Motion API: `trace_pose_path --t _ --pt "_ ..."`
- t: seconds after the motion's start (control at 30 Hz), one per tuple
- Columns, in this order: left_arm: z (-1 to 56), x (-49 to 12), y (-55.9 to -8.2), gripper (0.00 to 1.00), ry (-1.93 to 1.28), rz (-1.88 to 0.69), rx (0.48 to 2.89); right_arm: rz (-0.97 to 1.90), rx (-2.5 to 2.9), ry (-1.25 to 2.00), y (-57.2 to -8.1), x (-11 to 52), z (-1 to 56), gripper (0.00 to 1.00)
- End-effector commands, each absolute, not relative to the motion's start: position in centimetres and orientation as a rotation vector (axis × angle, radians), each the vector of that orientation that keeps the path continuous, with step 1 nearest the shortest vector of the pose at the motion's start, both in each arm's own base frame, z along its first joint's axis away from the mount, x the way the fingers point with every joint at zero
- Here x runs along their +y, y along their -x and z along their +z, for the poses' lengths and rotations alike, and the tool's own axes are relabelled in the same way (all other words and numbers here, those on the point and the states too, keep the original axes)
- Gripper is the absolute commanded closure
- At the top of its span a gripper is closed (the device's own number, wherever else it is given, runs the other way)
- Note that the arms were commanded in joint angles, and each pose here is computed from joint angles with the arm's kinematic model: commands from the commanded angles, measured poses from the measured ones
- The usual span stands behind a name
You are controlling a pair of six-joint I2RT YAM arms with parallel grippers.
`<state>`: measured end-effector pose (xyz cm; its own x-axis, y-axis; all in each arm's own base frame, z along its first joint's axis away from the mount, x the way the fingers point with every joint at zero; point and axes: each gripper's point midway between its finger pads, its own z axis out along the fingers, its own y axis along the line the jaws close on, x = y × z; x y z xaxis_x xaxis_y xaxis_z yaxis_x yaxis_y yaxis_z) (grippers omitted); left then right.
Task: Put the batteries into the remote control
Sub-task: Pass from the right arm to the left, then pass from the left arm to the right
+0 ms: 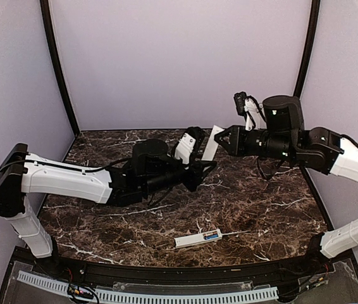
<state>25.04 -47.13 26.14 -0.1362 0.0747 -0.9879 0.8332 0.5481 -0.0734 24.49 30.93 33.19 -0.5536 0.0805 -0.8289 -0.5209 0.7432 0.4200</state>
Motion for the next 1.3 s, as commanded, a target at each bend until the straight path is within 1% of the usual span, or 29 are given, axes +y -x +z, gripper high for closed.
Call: trace_pose_path --t 0.0,0.1,0.17,0.2,0.27,0.4,0.47,0.6,0.63,0.67,0.7,0.8,0.9,1.03,1.2,1.27 --pt "28.5 -46.8 -24.0 0.87 -0.79 -0.831 1.5 0.881 1.91 0.472 -23.0 31.7 35.1 0.82" --pt "29.2 -46.4 -23.5 0.88 -0.806 -0.843 1.457 0.86 1.789 0.666 -21.5 31.3 37.2 0.64" --pt "29.7 -46.2 -22.7 0.88 -0.836 -0.858 1.412 0.876 1.651 0.842 -19.1 30.5 39.3 0.52" --pt "29.9 -46.0 -22.1 0.88 -0.856 -0.878 1.392 0.895 1.568 0.949 -17.5 30.2 40.0 0.49" --pt "31.1 -45.9 -20.3 0.9 -0.93 -0.922 1.29 0.939 1.387 1.142 -14.1 29.5 40.8 0.44" --pt "32.5 -45.7 -16.5 0.91 -1.071 -0.978 1.116 0.944 1.066 1.357 -9.4 28.3 41.6 0.42" --pt "33.2 -45.4 -15.0 0.91 -1.111 -1.014 1.045 0.955 0.972 1.389 -8.2 28.0 41.9 0.38" --pt "34.3 -45.1 -12.8 0.91 -1.16 -1.096 0.948 1.005 0.956 1.432 -8.2 29.2 41.4 0.33" --pt "34.4 -45.1 -12.4 0.91 -1.171 -1.12 0.936 1.029 0.964 1.447 -8.3 29.8 41.2 0.27" --pt "34.6 -45.0 -12.1 0.91 -1.168 -1.136 0.925 1.052 0.969 1.46 -8.4 30.3 41.1 0.1" --pt "34.7 -45.1 -11.8 0.91 -1.176 -1.149 0.912 1.075 0.974 1.465 -8.5 30.7 41.3 0.03" --pt "35.0 -45.1 -11.3 0.91 -1.183 -1.17 0.888 1.136 0.954 1.482 -8.5 31.8 41.7 0.01" --pt "35.1 -45.2 -11.1 0.91 -1.181 -1.182 0.882 1.202 0.916 1.482 -8.0 32.4 42.1 0.03" --pt "35.3 -45.3 -11.1 0.91 -1.176 -1.195 0.874 1.229 0.935 1.504 -7.9 33.7 41.6 0.13" --pt "35.5 -45.5 -11.0 0.91 -1.177 -1.208 0.867 1.242 0.938 1.507 -8.1 34.6 41.1 0.24" --pt "35.5 -45.5 -10.9 0.91 -1.179 -1.211 0.865 1.25 0.94 1.513 -8.1 34.7 41.0 0.32"
